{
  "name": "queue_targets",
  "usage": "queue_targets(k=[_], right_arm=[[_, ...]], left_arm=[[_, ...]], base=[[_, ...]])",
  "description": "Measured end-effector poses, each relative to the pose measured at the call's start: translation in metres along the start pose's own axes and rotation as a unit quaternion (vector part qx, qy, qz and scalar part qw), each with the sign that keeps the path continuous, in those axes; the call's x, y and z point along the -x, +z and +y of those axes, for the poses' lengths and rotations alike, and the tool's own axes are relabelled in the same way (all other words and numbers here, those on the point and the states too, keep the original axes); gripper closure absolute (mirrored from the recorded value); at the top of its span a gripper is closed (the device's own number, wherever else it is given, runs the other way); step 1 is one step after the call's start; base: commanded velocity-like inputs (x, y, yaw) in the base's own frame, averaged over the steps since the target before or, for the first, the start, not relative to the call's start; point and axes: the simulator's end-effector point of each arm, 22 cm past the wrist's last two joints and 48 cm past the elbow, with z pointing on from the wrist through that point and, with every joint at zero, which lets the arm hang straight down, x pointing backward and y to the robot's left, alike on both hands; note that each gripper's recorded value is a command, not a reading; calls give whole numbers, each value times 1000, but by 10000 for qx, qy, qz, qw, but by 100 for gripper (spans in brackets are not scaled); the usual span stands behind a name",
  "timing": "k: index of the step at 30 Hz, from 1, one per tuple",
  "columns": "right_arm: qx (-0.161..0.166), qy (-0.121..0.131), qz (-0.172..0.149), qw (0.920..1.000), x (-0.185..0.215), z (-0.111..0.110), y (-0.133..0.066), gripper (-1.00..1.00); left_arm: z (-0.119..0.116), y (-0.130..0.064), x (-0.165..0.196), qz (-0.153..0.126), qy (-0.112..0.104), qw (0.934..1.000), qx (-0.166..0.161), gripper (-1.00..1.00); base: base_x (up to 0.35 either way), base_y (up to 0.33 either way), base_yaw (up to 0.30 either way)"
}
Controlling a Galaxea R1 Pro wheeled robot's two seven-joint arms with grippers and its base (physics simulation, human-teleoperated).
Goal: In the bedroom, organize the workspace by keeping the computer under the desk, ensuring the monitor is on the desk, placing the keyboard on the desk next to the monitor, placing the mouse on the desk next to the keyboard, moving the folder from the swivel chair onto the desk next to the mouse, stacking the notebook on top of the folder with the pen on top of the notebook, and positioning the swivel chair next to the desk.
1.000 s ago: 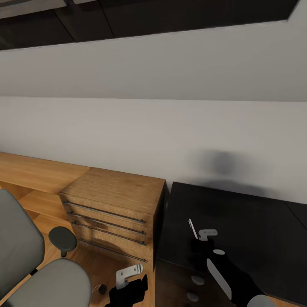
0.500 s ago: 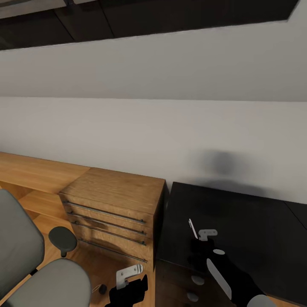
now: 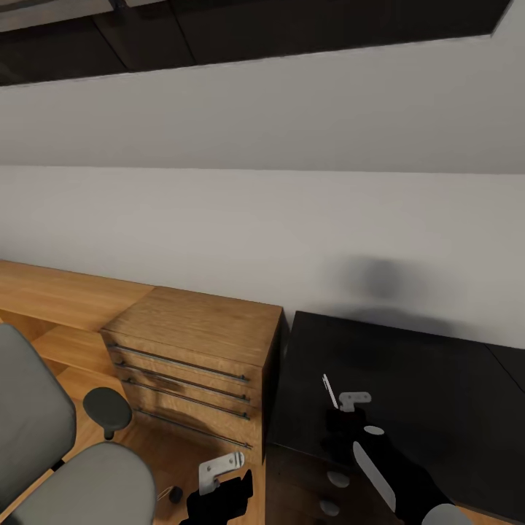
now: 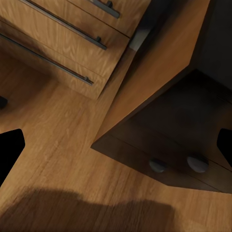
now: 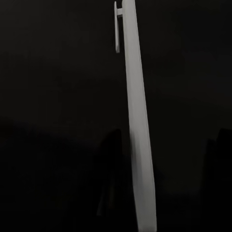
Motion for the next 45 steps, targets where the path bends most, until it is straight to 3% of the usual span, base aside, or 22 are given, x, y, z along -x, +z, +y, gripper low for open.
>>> queue_targets(k=[45], right_arm=[[264,-97,743,9968,-7,23,-11,100]], left_arm=[[0,0,0,0,0,10000,0,-100]], base=[[0,0,0]])
